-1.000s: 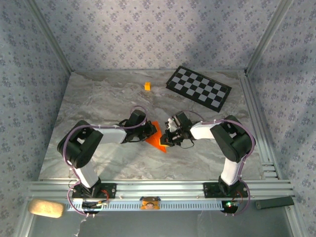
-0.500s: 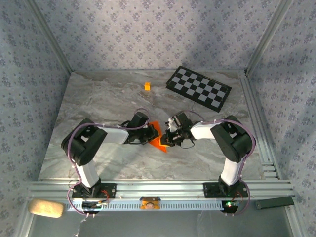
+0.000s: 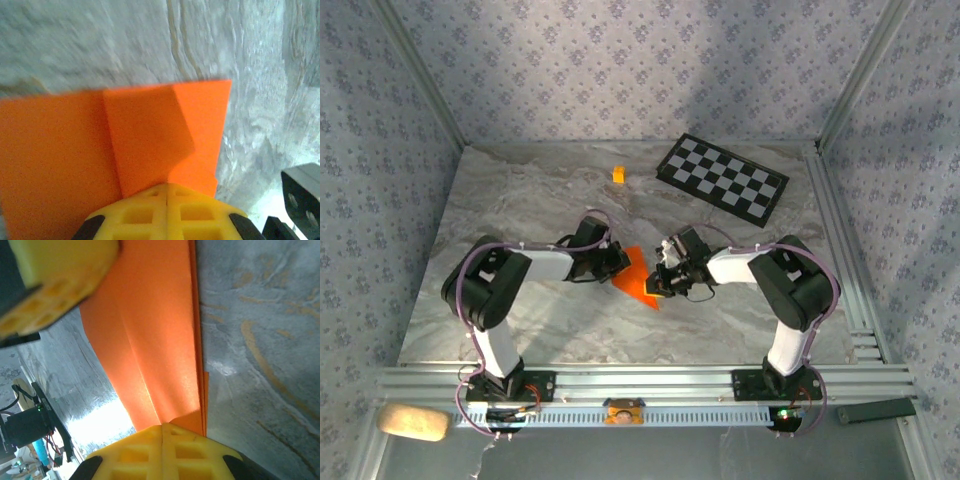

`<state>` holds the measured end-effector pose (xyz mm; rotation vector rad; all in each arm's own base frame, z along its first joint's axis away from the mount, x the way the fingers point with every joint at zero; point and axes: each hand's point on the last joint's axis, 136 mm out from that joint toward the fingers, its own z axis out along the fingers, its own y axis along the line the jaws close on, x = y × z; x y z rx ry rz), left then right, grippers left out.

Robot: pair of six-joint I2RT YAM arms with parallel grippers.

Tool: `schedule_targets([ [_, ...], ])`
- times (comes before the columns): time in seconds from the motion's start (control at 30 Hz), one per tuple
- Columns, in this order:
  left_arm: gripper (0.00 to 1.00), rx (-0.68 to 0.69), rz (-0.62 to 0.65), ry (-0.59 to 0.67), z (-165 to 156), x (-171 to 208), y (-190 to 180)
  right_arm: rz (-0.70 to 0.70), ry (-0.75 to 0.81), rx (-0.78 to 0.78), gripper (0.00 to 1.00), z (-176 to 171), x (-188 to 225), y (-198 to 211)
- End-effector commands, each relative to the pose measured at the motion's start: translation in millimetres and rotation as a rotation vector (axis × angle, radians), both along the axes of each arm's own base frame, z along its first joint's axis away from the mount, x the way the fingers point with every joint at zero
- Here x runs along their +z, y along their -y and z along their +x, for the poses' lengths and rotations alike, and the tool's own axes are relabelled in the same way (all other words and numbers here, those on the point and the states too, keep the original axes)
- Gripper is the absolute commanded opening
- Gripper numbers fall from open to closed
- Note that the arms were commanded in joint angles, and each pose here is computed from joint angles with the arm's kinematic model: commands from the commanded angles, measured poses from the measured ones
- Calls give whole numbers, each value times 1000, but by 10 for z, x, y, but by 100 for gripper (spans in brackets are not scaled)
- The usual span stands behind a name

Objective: Fold a paper plane with a square sheet of paper (pick it up from the middle)
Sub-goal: Fourth fold the wing at the center of the table.

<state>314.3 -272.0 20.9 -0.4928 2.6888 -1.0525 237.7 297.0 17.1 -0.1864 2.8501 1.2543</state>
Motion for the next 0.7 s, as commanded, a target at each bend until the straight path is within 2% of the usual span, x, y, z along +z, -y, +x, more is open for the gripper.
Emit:
schedule_targets([
  [0.0,6,51,85,9,192,-129,-241,-212,-148,-23,0,-366,-449,429],
  [0.3,6,88,106,-3,430,-212,-490,-205,-154,-7,0,-405,-449,425],
  [0.67,5,75,121,1,614,-177,-570,-199,-160,-3,0,-408,-437,412],
])
